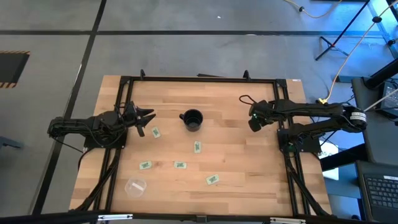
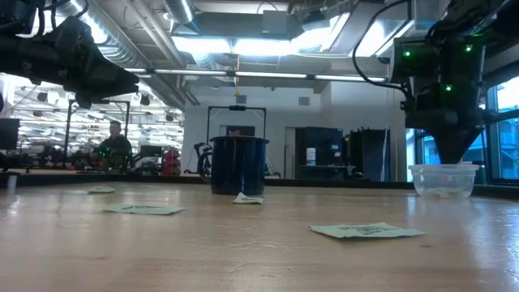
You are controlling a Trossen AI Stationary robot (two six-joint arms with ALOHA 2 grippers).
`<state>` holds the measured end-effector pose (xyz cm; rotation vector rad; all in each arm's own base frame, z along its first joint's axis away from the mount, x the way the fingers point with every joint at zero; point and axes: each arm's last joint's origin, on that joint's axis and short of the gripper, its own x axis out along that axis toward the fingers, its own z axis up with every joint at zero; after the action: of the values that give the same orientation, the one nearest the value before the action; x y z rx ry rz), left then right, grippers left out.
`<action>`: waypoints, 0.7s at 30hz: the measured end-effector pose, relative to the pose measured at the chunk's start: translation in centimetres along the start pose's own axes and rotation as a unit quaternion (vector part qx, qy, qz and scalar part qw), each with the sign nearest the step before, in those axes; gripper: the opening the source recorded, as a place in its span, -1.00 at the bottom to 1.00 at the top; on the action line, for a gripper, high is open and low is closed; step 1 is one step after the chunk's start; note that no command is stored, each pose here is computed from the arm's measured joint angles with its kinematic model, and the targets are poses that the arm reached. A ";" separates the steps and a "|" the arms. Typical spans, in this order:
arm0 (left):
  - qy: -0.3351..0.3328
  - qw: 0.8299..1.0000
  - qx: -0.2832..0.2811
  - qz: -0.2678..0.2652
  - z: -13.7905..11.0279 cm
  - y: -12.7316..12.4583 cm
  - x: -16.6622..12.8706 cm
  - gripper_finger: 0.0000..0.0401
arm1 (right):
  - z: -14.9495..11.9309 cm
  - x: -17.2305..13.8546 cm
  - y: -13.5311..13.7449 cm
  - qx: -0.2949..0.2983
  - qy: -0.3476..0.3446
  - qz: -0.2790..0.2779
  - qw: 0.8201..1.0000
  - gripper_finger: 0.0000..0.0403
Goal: Pick and place Stevia / Truvia into bins
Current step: Put the stevia packet into the round transparent container
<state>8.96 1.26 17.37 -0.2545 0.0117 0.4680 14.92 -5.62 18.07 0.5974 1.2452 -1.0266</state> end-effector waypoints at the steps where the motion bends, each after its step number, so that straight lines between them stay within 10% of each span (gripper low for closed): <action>1: 0.000 1.000 0.000 0.000 0.0 0.0 0.0 -0.35 | 0.0 -0.1 0.0 -0.001 0.000 -0.001 1.000 -0.47; 11: 0.000 1.000 0.001 0.000 0.0 0.0 0.0 -0.35 | 2.6 -4.5 3.2 -0.112 -0.114 0.128 0.979 -0.40; 21: 0.000 1.000 0.001 0.000 0.0 0.0 0.0 -0.35 | -1.3 -8.7 10.2 -0.336 -0.231 0.375 0.833 -0.40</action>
<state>8.96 1.26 17.38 -0.2527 0.0120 0.4679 23.40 2.73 24.48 0.2090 0.7363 -0.0171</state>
